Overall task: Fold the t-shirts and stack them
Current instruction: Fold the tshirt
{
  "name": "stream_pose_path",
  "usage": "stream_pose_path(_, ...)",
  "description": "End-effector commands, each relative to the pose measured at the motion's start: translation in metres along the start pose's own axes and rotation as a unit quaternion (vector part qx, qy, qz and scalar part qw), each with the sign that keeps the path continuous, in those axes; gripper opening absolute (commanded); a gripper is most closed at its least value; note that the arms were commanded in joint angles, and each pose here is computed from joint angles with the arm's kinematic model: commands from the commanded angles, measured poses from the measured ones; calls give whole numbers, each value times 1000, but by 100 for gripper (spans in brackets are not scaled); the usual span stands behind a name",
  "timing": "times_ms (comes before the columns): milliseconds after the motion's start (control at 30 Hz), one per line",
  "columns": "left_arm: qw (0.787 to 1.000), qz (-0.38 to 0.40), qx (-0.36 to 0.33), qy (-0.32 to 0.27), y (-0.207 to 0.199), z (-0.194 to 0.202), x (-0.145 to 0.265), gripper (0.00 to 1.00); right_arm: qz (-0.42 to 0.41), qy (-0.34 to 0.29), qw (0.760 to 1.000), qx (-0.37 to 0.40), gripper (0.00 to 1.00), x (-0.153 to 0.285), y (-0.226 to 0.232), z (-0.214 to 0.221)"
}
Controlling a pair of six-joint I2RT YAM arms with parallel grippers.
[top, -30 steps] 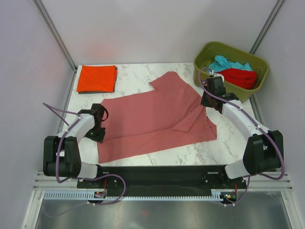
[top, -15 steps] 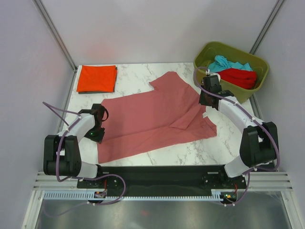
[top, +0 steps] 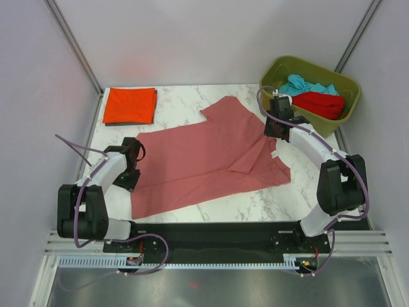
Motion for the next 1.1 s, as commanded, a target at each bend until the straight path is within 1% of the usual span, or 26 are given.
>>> stream_pose_path(0,997,38,14,-65,-1,-26,27,46,-37,-36,999,-1,30,13,22,-31)
stream_pose_path(33,996,47,15,-70,-1,-29,31,53,-21,-35,999,-4,35,19,18,-32)
stream_pose_path(67,996,53,17,-75,-1,-31,35,58,-7,-35,999,-25,41,24,14,-32)
stream_pose_path(100,994,70,25,-76,0,-32,42,59,3,-35,999,-37,43,32,11,-35)
stream_pose_path(133,994,78,25,-72,0,-31,45,59,29,-10,998,-45,44,38,2,-23)
stream_pose_path(167,994,89,23,-66,-1,-28,48,59,43,-1,997,-65,45,40,-2,-18)
stream_pose_path(233,992,110,7,-55,-5,-17,54,59,47,24,996,-77,44,48,-10,-1)
stream_pose_path(267,992,114,0,-53,-6,-12,55,59,44,35,995,-83,42,49,-14,6)
stream_pose_path(367,991,123,-32,-41,-12,6,57,59,60,49,991,-108,39,54,-37,25)
stream_pose_path(433,990,129,-52,-27,-17,21,55,59,68,60,989,-119,38,57,-51,37)
stream_pose_path(567,992,100,-74,-2,-12,43,32,59,80,76,986,-122,37,58,-71,58)
stream_pose_path(600,992,96,-77,1,-11,46,29,59,85,87,985,-121,37,57,-76,70)
stream_pose_path(700,994,77,-82,-3,-7,50,16,59,94,98,984,-116,36,54,-85,86)
stream_pose_path(867,995,51,-87,-9,-4,51,3,59,118,103,981,-111,34,49,-100,101)
stream_pose_path(933,995,29,-91,-16,-1,51,-5,59,128,103,980,-110,33,48,-105,108)
stream_pose_path(1000,995,11,-92,-23,2,51,-11,59,155,98,977,-106,31,45,-116,114)
stream_pose_path(1067,995,-10,-97,-26,5,53,-19,60,166,100,975,-107,27,39,-120,118)
Point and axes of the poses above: each gripper's point midway between its finger pads, its own x axis back along the fingers, its own y axis along the line the jaws close on, z = x × y, the point moved 4 cm from there along x, back along the fingers, and after that the axes turned 12 degrees about -x, right-handed, at the moved point
